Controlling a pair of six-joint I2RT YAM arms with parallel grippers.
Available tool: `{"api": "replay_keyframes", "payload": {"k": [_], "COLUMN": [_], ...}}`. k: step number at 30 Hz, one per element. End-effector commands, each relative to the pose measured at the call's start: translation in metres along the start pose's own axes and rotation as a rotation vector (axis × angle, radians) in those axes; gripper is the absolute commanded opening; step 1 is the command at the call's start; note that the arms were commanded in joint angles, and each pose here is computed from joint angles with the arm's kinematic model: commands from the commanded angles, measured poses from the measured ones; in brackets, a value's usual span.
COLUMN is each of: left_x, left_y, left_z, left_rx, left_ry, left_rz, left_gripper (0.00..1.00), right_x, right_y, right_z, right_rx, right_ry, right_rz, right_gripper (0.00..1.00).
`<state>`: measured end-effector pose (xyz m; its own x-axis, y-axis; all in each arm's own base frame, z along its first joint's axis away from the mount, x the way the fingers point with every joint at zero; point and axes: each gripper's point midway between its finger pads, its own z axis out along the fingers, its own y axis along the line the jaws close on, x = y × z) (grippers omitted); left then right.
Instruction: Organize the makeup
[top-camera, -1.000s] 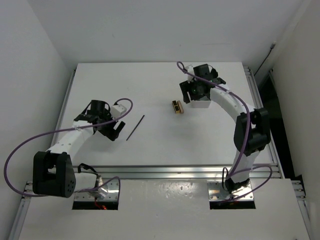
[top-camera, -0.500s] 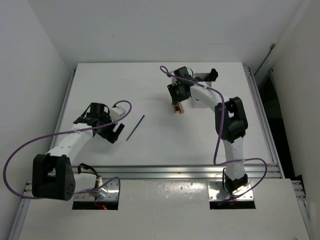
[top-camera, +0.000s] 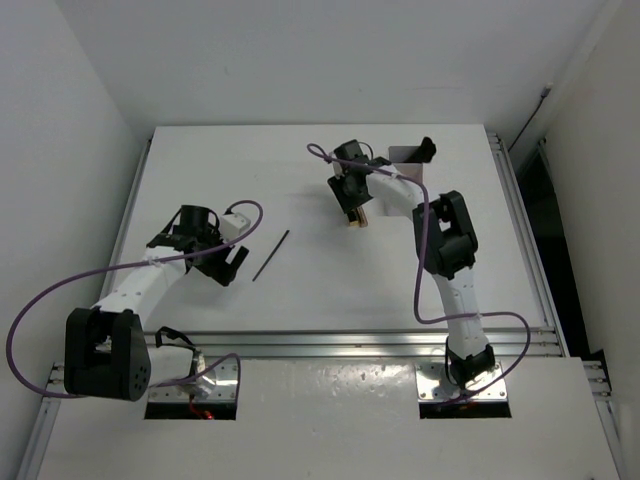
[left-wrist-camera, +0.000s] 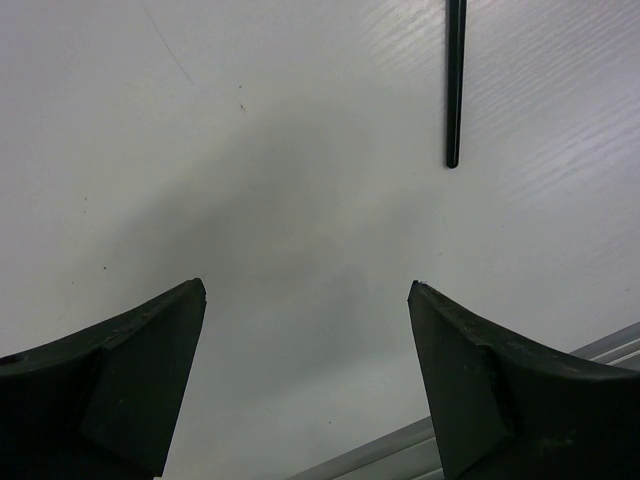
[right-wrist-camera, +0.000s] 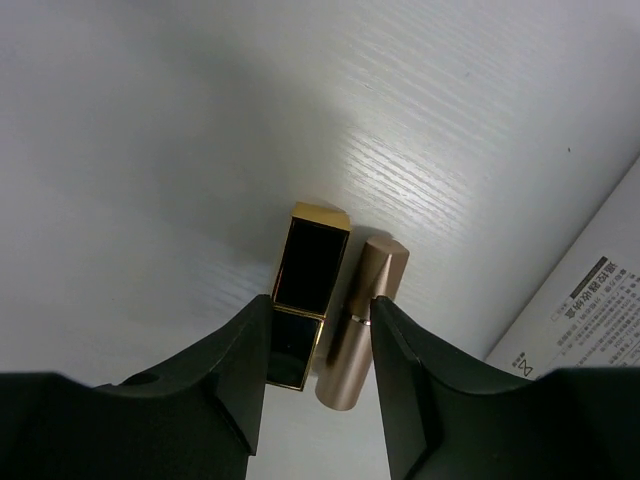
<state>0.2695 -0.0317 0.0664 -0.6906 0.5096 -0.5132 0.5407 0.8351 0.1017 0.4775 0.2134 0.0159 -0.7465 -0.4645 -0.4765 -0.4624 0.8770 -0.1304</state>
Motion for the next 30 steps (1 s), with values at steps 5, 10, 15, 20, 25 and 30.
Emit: {"api": "replay_keyframes", "payload": {"k": [5, 10, 15, 20, 25, 30], "left_x": [-0.004, -0.004, -0.004, -0.004, -0.003, -0.003], "left_y": [0.005, 0.005, 0.005, 0.006, 0.008, 0.009], "left_z": [0.000, 0.000, 0.000, 0.000, 0.000, 0.000], "left_rx": [-0.015, -0.015, -0.015, -0.015, -0.020, -0.020], "left_ry": [-0.018, -0.018, -0.018, -0.018, -0.017, -0.017], "left_rz": [-0.021, -0.021, -0.021, -0.012, -0.020, -0.011], "left_gripper": [0.89, 0.89, 0.89, 0.89, 0.89, 0.89], "right_x": [-0.006, -0.005, 0.009, 0.020, 0.029, 0.038], "right_y": [0.019, 0.031, 0.034, 0.028, 0.019, 0.028], "right_z": [-0.002, 0.001, 0.006, 0.011, 0.010, -0.002], "right_rx": [-0.064, -0.117, -0.131, -0.090, -0.053, -0.077], "right_ry": [-0.021, -0.019, 0.032, 0.083, 0.146, 0.168], "right_rz": [-0.026, 0.001, 0.027, 0.017, -0.023, -0.064], "right_gripper": [0.42, 0.42, 0.42, 0.42, 0.41, 0.38]}}
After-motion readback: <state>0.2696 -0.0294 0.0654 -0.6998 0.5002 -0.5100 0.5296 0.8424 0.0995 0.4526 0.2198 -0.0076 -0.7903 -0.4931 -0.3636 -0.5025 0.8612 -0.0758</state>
